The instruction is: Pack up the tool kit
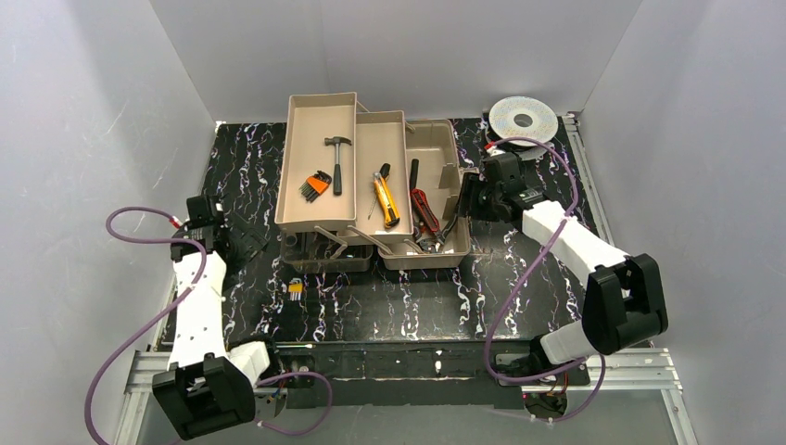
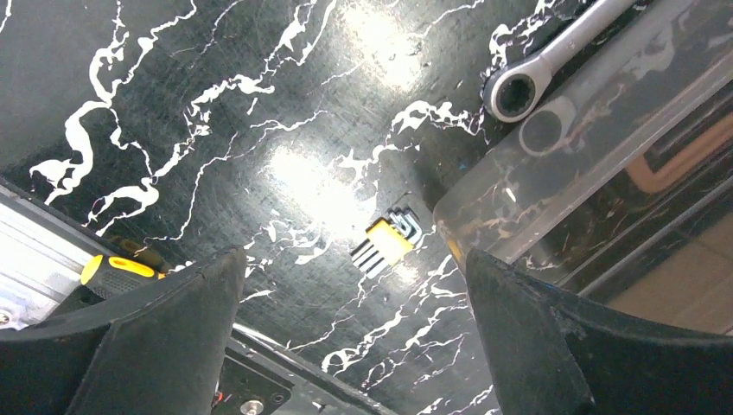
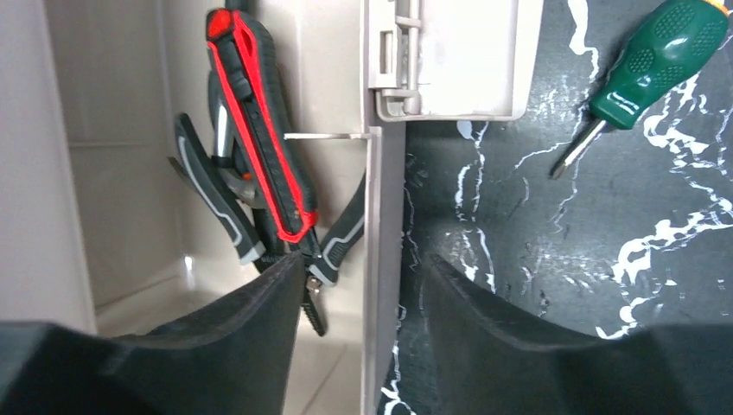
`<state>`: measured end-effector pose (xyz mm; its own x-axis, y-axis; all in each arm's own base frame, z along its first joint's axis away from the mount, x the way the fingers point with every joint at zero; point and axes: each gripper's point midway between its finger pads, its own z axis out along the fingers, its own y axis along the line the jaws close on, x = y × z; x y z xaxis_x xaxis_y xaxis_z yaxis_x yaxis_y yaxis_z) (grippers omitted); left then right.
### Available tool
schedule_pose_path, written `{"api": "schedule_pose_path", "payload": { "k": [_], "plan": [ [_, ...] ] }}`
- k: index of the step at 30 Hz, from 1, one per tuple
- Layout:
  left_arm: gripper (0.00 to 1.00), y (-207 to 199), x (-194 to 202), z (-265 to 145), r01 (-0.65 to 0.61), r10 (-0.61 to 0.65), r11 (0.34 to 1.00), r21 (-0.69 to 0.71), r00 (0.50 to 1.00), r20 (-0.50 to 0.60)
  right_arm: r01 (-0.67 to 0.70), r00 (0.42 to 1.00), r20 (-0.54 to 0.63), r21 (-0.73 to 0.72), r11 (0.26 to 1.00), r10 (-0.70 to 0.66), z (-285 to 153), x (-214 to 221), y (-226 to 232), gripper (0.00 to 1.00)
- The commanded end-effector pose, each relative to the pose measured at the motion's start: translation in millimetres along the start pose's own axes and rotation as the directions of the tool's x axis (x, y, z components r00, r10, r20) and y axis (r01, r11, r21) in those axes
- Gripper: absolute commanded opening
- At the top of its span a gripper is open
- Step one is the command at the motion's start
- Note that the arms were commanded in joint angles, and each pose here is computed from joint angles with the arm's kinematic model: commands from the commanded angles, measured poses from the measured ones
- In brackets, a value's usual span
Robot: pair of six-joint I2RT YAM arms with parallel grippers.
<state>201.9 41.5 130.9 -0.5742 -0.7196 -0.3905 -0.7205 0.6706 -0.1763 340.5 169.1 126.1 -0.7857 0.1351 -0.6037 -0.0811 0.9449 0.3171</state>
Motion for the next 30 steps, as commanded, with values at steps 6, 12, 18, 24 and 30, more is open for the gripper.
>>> {"api": "schedule_pose_path", "payload": {
  "k": [6,12,18,24,30],
  "plan": [
    [0.99,-28.8,-33.3,-5.4,0.146,-0.134,0.978,0.15,0.987,-0.09,-0.038,0.981,0.185,-0.112,0.993,0.058,-25.3,-28.3,19.0,0.01],
    [1.0,-69.2,-51.8,9.8,0.22,-0.155,0.908,0.356,0.967,-0.203,-0.035,0.976,0.208,-0.127,0.991,0.061,-28.2,-25.3,18.3,0.35],
    [1.0,-99.9,-58.1,20.9,0.244,-0.124,0.828,0.504,0.957,-0.261,-0.029,0.965,0.254,-0.144,0.989,0.065,-38.8,-27.0,18.3,0.68],
    [1.0,-117.7,-62.4,24.7,0.282,-0.1,0.772,0.569,0.939,-0.329,-0.027,0.978,0.199,-0.163,0.986,0.06,-29.7,-19.1,22.5,0.66],
    [0.8,-119.8,-53.9,39.5,0.272,-0.039,0.765,0.583,0.924,-0.379,-0.027,0.99,0.127,-0.217,0.976,0.055,-14.9,-7.3,32.3,0.64]
  ]
}}
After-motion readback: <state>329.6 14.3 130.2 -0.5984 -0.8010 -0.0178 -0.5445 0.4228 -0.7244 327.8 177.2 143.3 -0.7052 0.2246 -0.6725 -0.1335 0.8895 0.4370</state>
